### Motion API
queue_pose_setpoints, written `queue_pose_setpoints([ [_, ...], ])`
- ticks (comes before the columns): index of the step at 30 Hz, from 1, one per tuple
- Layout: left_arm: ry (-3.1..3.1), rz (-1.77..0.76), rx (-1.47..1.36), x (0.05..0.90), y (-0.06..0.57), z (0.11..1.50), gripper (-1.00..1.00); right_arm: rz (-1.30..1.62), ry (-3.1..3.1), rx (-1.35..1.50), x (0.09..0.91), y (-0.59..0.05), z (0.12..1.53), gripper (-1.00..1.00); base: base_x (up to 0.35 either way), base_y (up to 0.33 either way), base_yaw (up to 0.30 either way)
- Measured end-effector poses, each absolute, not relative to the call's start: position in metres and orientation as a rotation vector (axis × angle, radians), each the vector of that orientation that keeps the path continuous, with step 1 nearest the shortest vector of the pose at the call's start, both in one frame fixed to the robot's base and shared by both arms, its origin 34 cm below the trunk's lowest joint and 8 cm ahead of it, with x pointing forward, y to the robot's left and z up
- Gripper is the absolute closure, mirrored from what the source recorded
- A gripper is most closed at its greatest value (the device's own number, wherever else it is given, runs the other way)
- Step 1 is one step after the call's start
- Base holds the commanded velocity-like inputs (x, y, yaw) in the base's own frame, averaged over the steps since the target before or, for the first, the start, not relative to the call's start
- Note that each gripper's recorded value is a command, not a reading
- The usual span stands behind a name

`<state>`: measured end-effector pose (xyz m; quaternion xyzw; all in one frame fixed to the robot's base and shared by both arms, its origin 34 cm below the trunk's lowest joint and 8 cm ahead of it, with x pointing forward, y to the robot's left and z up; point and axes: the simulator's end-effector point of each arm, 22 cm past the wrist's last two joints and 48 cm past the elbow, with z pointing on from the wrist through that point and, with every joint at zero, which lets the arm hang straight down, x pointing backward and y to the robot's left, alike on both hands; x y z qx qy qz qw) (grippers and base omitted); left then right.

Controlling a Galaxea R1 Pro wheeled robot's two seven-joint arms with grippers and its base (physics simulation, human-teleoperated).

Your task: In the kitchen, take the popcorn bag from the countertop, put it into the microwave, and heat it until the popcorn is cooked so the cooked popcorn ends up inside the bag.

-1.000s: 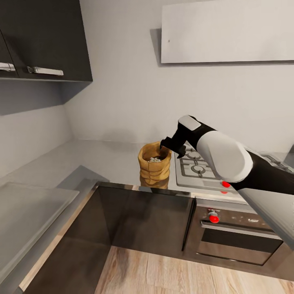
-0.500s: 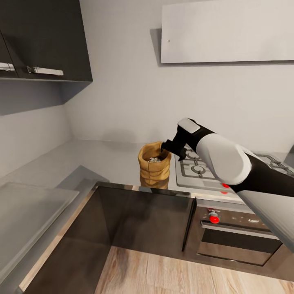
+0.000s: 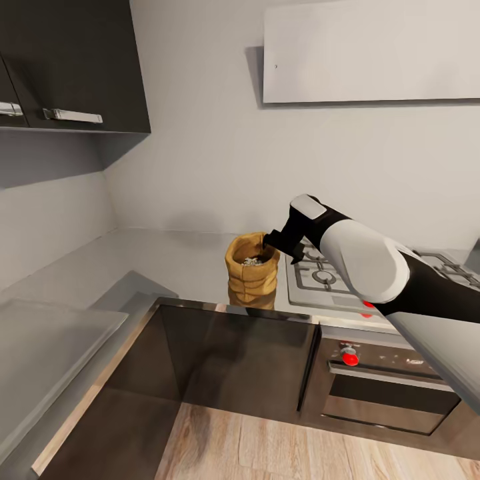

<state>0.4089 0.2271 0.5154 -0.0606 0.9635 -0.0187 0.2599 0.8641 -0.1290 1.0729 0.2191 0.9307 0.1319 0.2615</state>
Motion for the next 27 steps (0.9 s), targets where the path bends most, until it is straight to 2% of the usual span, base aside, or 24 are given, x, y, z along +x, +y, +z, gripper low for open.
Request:
queue_pose_setpoints([
  [3, 2.609, -0.051, -0.167, 0.409, 0.227, 0.516, -1.0, 0.362, 2.519, 0.589, 0.864, -0.128, 1.073, -1.0, 0.275, 0.0, 0.0],
  [11, 2.61, -0.051, -0.164, 0.409, 0.227, 0.515, -1.0, 0.366, 2.521, 0.586, 0.864, -0.127, 1.073, -1.0, 0.047, 0.0, 0.0],
  [16, 2.61, -0.051, -0.165, 0.409, 0.227, 0.515, -1.0, 0.368, 2.523, 0.585, 0.863, -0.127, 1.072, -1.0, 0.209, -0.023, 0.0],
  [27, 2.61, -0.051, -0.164, 0.409, 0.227, 0.515, -1.0, 0.395, 2.538, 0.583, 0.861, -0.122, 1.06, -1.0, 0.02, -0.004, 0.0],
])
